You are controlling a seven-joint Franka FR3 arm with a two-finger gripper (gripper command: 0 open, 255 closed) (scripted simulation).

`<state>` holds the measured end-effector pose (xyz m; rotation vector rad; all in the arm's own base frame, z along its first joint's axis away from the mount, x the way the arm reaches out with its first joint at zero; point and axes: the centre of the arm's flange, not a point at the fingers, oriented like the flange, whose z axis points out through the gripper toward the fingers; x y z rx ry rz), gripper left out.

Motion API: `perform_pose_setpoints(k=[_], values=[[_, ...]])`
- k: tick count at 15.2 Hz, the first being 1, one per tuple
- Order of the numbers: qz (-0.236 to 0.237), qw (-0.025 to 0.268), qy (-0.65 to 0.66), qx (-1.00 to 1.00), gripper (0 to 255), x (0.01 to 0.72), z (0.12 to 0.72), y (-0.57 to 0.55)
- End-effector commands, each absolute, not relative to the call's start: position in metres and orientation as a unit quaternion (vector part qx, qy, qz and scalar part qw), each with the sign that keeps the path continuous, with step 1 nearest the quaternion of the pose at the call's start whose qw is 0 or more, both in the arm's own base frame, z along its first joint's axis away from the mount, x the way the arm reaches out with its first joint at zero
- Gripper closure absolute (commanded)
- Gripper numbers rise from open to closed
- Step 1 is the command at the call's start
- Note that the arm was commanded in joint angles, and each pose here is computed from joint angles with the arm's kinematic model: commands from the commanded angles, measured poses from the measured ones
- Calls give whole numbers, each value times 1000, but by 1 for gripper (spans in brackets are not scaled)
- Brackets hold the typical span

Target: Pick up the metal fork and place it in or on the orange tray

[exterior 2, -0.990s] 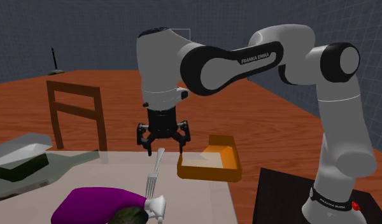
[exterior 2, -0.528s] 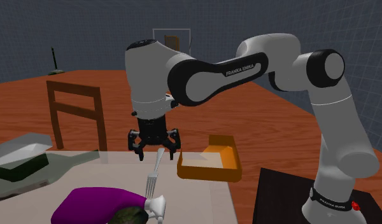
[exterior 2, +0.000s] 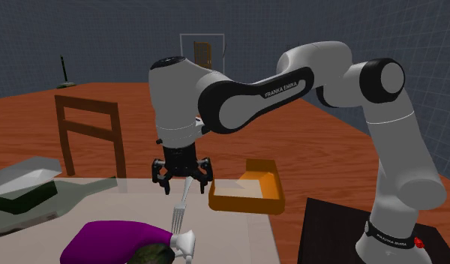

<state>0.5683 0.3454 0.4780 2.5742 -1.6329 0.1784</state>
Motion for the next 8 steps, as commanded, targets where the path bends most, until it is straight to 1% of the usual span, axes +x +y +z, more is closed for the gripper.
perform_pose_setpoints(k=[1,2,3,8], values=[[58,44,-534,842,0,568,478,345],[58,44,-534,842,0,568,478,345],[58,44,-534,842,255,568,478,345],[58,44,-534,842,255,568,478,345]])
